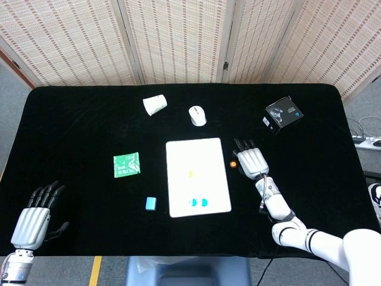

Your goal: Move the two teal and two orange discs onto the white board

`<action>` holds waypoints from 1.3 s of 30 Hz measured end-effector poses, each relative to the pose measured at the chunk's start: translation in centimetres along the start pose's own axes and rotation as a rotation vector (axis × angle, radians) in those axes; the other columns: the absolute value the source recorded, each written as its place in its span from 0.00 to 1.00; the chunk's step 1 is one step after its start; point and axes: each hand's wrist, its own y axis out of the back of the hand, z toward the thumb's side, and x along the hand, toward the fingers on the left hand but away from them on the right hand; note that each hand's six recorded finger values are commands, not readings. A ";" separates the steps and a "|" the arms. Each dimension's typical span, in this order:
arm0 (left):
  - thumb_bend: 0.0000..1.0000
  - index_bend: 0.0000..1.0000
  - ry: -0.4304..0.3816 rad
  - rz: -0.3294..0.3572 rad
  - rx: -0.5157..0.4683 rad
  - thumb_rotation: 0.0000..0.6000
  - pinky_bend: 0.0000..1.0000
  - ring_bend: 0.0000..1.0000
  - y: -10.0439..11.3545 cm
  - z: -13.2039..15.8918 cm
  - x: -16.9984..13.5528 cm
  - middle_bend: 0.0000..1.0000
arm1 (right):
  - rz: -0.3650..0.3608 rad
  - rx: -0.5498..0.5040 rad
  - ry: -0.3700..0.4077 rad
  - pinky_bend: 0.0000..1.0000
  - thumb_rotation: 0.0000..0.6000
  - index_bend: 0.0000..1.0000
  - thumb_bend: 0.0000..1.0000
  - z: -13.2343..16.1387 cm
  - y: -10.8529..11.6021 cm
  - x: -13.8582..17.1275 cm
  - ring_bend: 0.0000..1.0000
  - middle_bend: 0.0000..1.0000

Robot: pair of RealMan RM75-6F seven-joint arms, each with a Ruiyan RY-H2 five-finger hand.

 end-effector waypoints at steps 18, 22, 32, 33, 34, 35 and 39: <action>0.28 0.10 0.015 -0.010 -0.004 1.00 0.00 0.03 -0.4 -0.6 -0.1 0.01 | 0.009 0.004 0.001 0.00 1.00 0.42 0.47 0.8 -1.0 -0.8 0.00 0.00; 0.28 0.10 0.015 -0.011 -0.007 1.00 0.00 0.04 -0.5 -0.6 -0.1 0.01 | 0.012 0.005 -0.004 0.00 1.00 0.47 0.47 0.8 -1.1 -1.0 0.00 0.00; 0.28 0.10 0.020 -0.010 -0.006 1.00 0.00 0.04 -0.5 -0.8 -0.1 0.01 | -0.011 -0.005 -0.006 0.00 1.00 0.52 0.48 0.7 -0.7 -1.1 0.00 0.02; 0.28 0.10 0.019 -0.009 -0.006 1.00 0.00 0.04 -0.5 -0.8 -0.1 0.01 | -0.017 -0.008 -0.003 0.00 1.00 0.52 0.48 0.7 -0.5 -1.0 0.00 0.02; 0.28 0.10 0.019 -0.009 -0.006 1.00 0.00 0.04 -0.4 -0.7 -0.1 0.01 | -0.024 -0.010 0.002 0.00 1.00 0.52 0.48 0.8 -0.2 -0.9 0.00 0.02; 0.28 0.10 0.017 -0.008 -0.006 1.00 0.00 0.04 -0.4 -0.7 -0.1 0.01 | -0.033 -0.013 0.011 0.00 1.00 0.52 0.48 0.9 0.2 -0.8 0.00 0.02; 0.28 0.10 0.008 -0.005 -0.007 1.00 0.00 0.03 -0.3 -0.4 0.0 0.01 | -0.056 -0.031 0.057 0.00 1.00 0.52 0.48 2.1 1.4 0.0 0.00 0.02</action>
